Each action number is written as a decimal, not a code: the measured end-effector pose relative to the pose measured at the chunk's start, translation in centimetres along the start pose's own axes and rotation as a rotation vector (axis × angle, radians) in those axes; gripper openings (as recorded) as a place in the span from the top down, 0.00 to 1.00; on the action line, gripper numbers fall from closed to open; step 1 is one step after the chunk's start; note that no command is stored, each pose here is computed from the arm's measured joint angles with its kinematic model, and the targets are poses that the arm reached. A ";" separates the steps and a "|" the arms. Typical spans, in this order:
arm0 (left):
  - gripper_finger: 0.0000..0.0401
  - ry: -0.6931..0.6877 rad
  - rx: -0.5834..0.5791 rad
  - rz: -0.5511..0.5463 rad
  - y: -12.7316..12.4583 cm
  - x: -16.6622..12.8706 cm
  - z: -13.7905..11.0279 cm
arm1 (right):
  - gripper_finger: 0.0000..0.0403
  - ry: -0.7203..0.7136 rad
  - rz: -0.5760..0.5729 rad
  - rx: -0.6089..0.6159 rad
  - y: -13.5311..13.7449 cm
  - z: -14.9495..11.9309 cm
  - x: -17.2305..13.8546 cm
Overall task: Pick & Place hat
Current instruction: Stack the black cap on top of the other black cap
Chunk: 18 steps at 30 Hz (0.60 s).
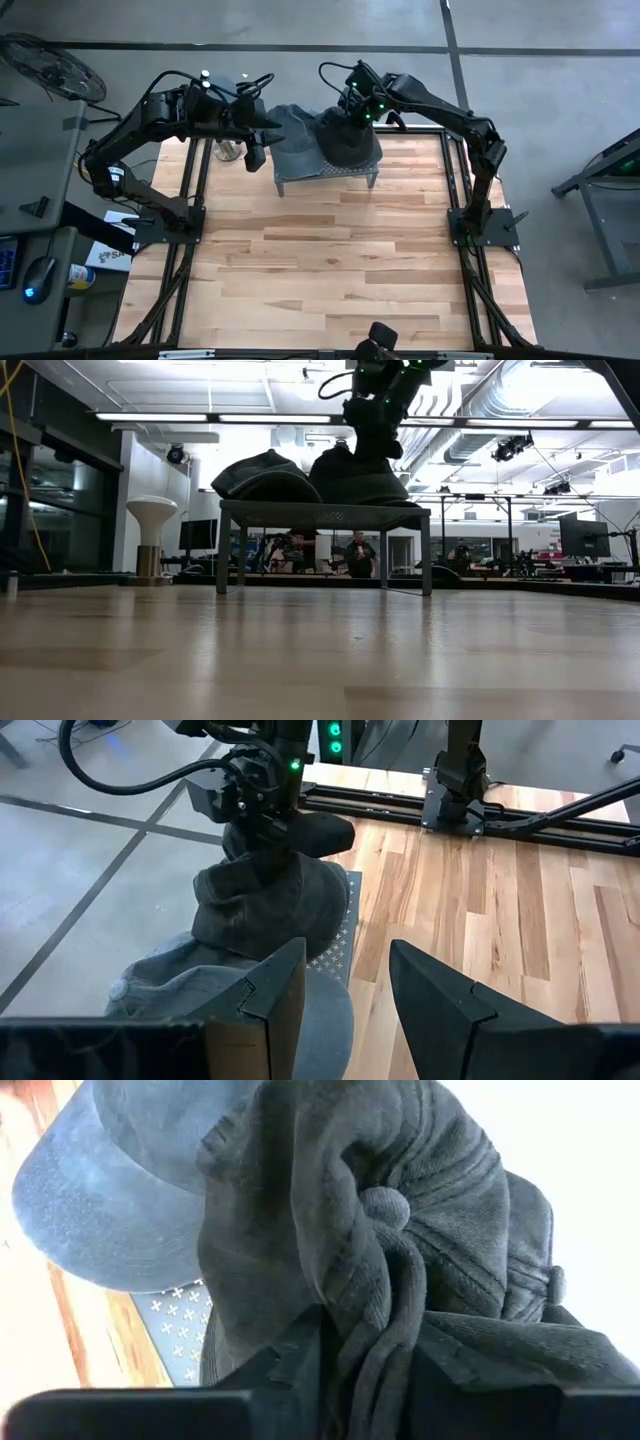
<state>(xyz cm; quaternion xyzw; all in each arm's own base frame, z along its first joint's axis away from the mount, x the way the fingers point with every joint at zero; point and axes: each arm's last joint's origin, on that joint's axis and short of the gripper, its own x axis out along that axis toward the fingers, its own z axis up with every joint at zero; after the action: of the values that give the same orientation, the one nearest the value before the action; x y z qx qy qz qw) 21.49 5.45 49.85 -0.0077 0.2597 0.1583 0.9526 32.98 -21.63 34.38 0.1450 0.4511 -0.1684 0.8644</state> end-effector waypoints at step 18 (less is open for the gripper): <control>0.64 0.002 0.000 -0.005 0.0 0.0 0.0 | 0.48 -0.047 -0.003 0.011 0.5 -0.3 -3.0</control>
<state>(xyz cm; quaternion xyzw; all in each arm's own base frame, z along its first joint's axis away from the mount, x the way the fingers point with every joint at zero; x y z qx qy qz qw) 21.48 5.44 49.83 -0.0086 0.2605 0.1558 0.9528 31.41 -20.58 36.76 0.1452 0.4299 -0.1757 0.8737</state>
